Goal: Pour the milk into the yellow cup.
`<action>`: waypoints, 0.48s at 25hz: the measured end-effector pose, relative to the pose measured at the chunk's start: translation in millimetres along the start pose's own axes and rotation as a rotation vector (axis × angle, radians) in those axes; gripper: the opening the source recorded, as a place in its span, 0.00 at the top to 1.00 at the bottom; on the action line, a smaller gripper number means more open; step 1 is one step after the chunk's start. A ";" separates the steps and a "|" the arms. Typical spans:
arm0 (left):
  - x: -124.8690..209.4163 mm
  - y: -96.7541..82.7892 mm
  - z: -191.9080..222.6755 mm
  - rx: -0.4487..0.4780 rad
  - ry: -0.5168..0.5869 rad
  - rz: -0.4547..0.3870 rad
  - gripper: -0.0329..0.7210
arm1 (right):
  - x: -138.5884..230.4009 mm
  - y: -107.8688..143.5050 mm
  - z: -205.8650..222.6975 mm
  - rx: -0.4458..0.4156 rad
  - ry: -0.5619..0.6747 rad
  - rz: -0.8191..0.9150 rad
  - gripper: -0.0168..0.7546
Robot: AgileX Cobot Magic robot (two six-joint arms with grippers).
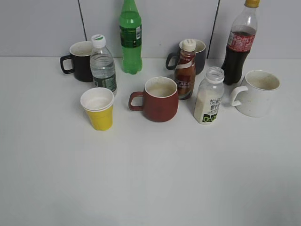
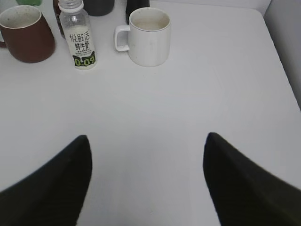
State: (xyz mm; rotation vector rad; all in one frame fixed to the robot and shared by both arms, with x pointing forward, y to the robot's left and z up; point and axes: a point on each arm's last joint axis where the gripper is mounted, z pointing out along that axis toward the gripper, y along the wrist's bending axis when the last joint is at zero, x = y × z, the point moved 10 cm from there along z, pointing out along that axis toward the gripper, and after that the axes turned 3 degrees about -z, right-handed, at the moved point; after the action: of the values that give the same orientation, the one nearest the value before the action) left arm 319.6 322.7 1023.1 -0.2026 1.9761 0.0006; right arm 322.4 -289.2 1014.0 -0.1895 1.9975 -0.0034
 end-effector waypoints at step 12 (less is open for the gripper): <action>0.0 0.0 0.0 0.000 0.000 0.000 0.64 | 0.0 0.0 0.0 0.000 0.000 -0.001 0.26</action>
State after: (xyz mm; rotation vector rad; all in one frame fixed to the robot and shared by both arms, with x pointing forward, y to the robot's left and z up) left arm 319.6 322.7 1023.1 -0.2026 1.9761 0.0006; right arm 322.4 -289.2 1014.0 -0.1902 1.9974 -0.0039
